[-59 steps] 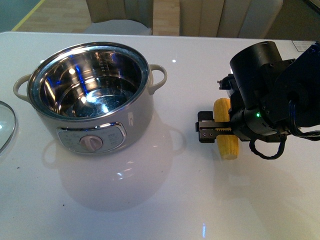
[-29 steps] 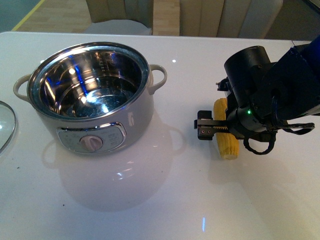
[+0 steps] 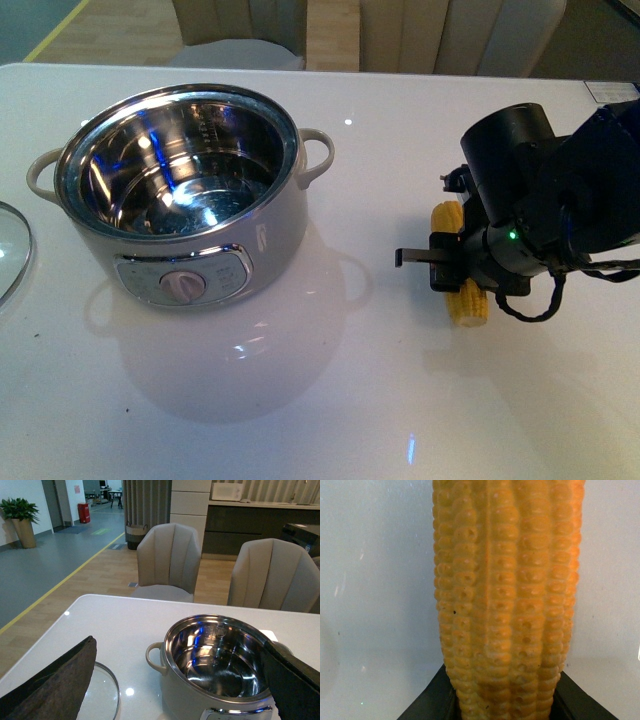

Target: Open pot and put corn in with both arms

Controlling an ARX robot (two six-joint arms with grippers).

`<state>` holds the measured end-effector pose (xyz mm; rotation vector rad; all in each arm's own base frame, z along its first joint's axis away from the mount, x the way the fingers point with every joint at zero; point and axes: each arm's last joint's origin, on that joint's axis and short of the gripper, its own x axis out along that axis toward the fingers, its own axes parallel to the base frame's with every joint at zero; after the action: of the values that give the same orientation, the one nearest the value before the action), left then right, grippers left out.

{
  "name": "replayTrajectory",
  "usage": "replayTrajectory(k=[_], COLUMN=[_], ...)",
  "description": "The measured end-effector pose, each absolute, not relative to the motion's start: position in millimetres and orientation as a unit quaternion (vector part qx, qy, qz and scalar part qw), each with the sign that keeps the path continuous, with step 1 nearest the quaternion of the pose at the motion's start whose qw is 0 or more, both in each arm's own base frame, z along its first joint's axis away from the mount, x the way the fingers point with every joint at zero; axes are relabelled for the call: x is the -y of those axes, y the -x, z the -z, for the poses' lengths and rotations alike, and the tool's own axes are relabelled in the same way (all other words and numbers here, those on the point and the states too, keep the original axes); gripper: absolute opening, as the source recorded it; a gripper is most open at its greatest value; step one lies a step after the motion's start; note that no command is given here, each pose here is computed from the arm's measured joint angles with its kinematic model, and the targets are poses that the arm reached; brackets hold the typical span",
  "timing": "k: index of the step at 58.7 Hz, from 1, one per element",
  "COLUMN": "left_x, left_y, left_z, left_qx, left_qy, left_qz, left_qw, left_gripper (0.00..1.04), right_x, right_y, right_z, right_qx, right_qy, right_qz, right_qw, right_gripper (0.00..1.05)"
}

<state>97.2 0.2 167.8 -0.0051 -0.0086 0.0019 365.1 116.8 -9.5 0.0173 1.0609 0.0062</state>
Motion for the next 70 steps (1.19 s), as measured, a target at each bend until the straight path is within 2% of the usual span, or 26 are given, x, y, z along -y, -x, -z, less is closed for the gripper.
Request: replayTrajectory(k=[17,31,39,53,70], left_x=[-0.2,-0.2,-0.2,-0.2,-0.2], left_y=[-97.2,-97.2,-97.2,-97.2,-97.2], left_z=[-167.8,-167.8,-167.8,-167.8,-167.8], left_qx=[0.004,0.004,0.004,0.004,0.004], left_qy=[0.003,0.003,0.003,0.003,0.003], left_qz=[-0.001,-0.001,-0.001,-0.001,-0.001], left_qw=[1.0,1.0,1.0,1.0,1.0], left_gripper=[0.98,0.98,0.98,0.98,0.98], right_x=[-105.4,-107.1,-123.0,-166.4,-212.3], right_y=[-339.1,-323.2,-318.3,-320.9,-336.1], right_z=[-26.7,-101.8,-147.0,-189.8,-204.3], right_qx=[-0.494,-0.442,-0.409,-0.388,-0.4], right_qy=[-0.028,-0.085,-0.117,-0.144,-0.158], right_qz=[-0.049,-0.12,-0.159,-0.213,-0.241], right_qw=[0.868,0.885,0.891,0.885,0.87], right_gripper=[0.23,0.22,0.22,0.22,0.21])
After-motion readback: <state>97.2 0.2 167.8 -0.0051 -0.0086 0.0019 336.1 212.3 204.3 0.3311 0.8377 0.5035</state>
